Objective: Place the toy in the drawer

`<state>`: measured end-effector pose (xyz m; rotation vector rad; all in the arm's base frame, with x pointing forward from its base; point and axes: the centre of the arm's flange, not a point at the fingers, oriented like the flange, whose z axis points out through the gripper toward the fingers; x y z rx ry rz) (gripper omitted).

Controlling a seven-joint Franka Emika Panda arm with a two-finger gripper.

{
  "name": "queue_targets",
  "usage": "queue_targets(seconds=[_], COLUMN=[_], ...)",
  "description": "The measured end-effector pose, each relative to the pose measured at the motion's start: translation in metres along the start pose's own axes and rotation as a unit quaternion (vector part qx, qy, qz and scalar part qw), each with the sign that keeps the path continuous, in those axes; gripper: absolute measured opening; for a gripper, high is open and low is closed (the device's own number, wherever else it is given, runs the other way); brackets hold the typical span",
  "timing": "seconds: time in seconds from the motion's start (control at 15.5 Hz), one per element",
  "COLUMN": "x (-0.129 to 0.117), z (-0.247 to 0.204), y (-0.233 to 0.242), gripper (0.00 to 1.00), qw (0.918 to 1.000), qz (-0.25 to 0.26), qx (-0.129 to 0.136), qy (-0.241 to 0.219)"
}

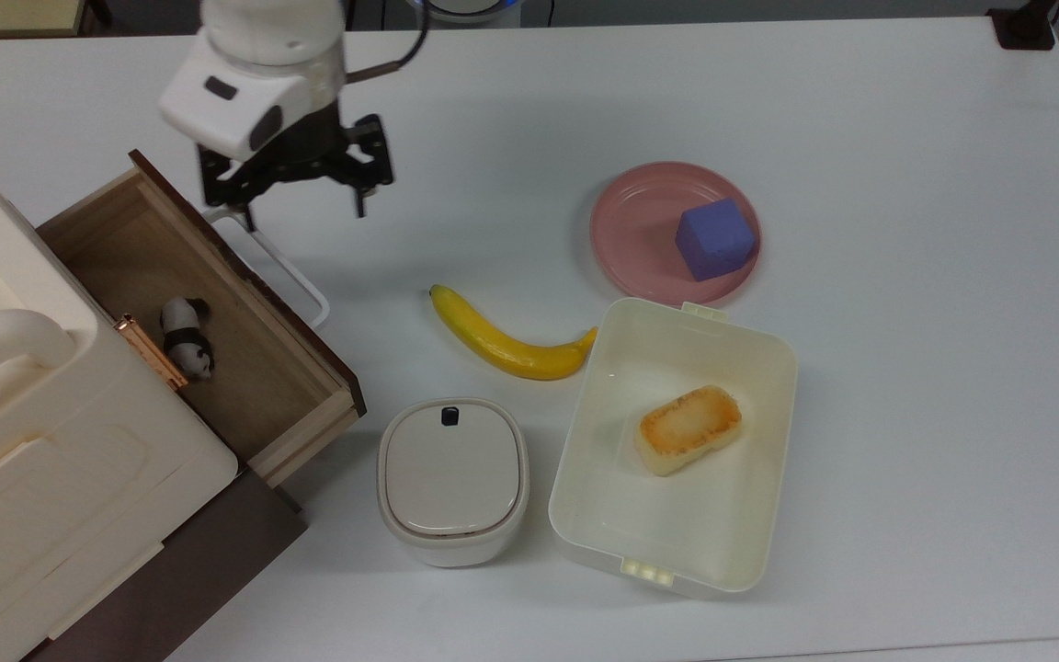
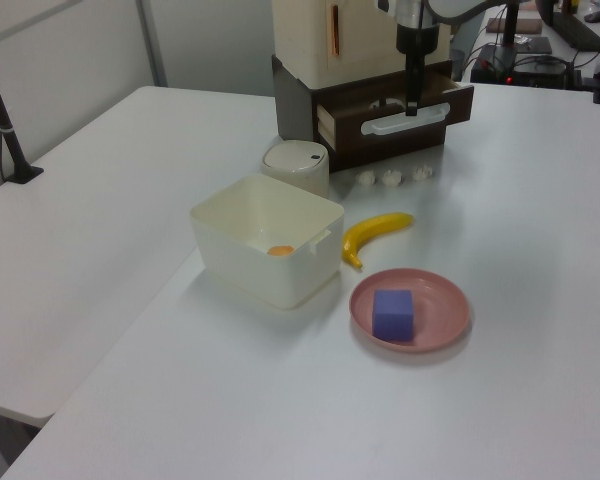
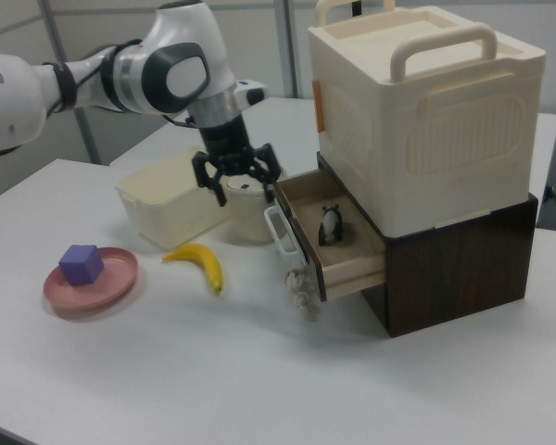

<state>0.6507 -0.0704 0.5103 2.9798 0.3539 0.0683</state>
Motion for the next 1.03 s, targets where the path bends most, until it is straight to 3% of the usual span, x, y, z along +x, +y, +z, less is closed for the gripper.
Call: queue_targets(seconds=[0.19, 0.32, 1.03], x=[-0.004, -0.005, -0.048], z=[-0.013, -0.023, -0.051], y=[-0.032, -0.045, -0.041], gripper=[1.00, 1.00, 1.00], qw=[0.9918, 0.9870, 0.9834], qz=[0.123, 0.156, 0.175], qx=[0.018, 0.023, 0.043], qy=[-0.029, -0.031, -0.024])
